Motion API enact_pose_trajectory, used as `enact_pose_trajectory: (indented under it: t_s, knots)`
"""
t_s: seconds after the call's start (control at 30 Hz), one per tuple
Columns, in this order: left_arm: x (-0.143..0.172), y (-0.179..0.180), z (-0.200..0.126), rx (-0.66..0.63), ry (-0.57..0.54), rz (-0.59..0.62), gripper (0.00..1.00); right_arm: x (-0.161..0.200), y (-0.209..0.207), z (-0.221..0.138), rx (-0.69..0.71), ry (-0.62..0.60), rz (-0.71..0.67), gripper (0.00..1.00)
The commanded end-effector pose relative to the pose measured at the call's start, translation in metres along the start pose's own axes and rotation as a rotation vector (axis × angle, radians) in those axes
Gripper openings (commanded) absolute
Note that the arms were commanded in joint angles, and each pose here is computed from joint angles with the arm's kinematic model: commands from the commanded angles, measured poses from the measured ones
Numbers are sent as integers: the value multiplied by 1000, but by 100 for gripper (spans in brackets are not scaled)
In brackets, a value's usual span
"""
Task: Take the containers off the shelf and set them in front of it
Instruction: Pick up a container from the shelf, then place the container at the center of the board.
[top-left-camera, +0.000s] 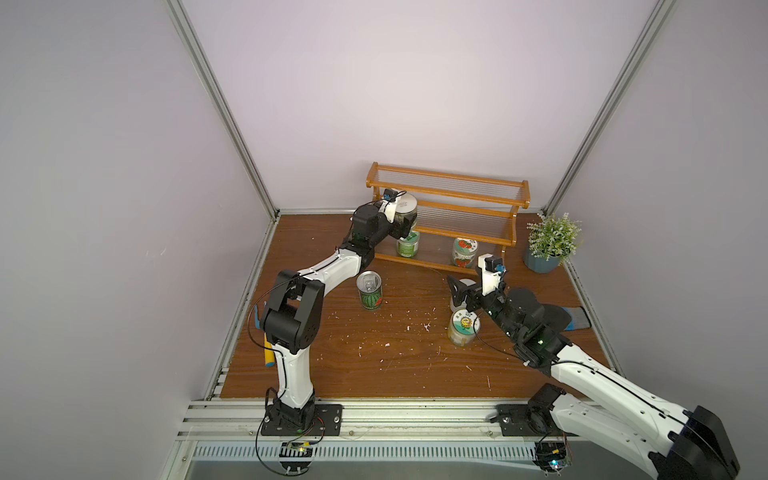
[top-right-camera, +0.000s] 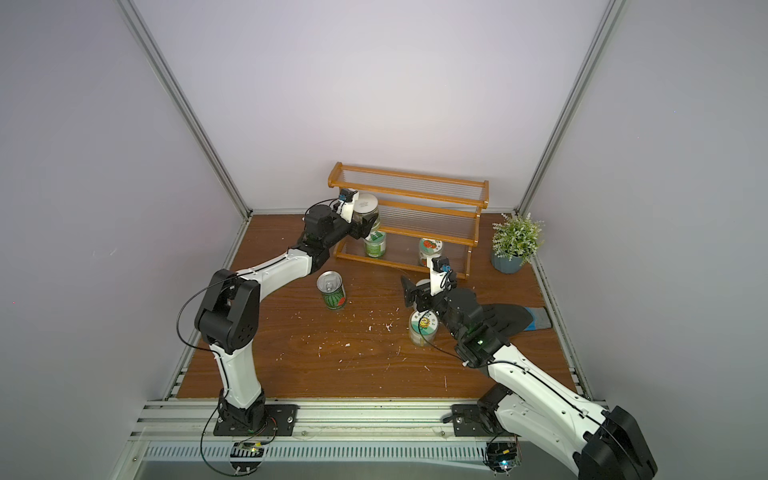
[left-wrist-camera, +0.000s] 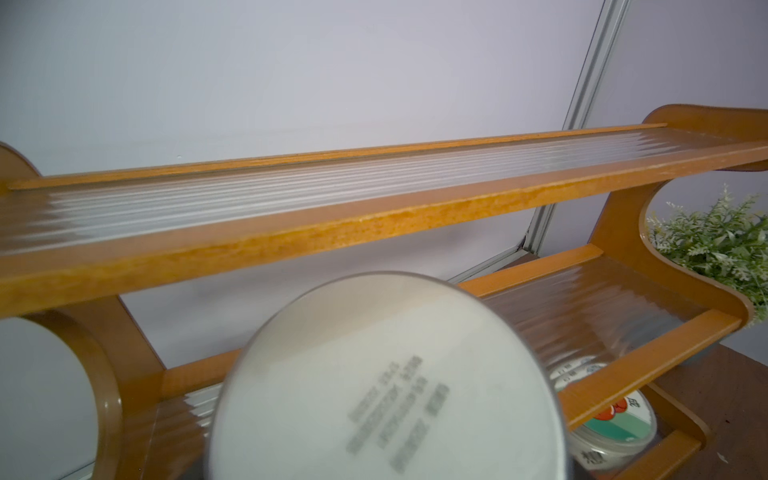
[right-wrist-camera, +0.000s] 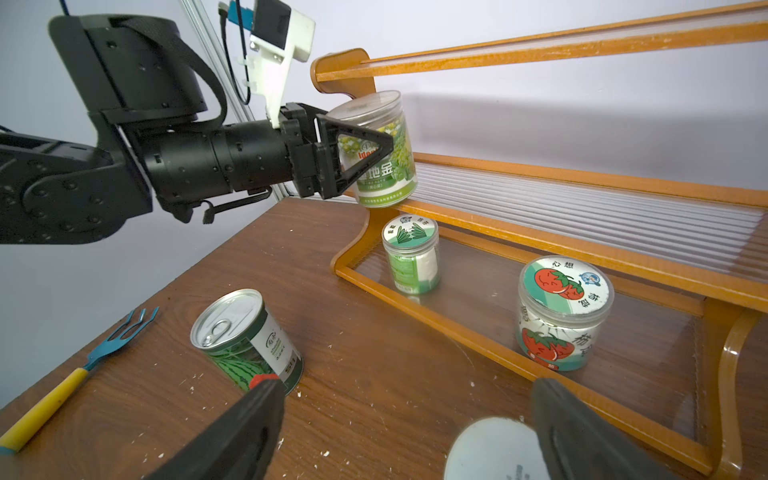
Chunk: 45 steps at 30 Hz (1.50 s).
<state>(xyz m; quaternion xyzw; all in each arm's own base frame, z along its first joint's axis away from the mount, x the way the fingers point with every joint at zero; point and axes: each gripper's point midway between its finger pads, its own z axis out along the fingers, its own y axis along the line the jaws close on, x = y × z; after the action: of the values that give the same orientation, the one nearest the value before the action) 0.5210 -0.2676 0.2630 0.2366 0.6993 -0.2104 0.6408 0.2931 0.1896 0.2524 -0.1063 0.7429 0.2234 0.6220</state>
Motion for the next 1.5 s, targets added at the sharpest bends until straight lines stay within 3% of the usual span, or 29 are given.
enact_pose_trajectory:
  t_s: [0.0, 0.23, 0.73, 1.0, 1.27, 1.47]
  knots:
    - [-34, -12, -15, 28, -72, 12, 61, -9, 2, -3, -17, -31, 16, 99]
    - [-37, -22, -45, 30, -65, 12, 60, -10, 3, -4, -25, -34, 21, 99]
    - [-44, -65, -149, 46, -40, 57, 59, -12, 4, -9, -31, -42, 26, 99]
    - [-15, -103, -191, 83, 12, 45, 59, -16, 2, -15, -23, -50, 21, 99]
    - [1, -117, -224, 103, 3, -4, 58, -16, 1, -22, -22, -50, 20, 99]
    - [36, -129, -241, 124, 54, -30, 58, -17, -1, -25, -17, -55, 16, 99]
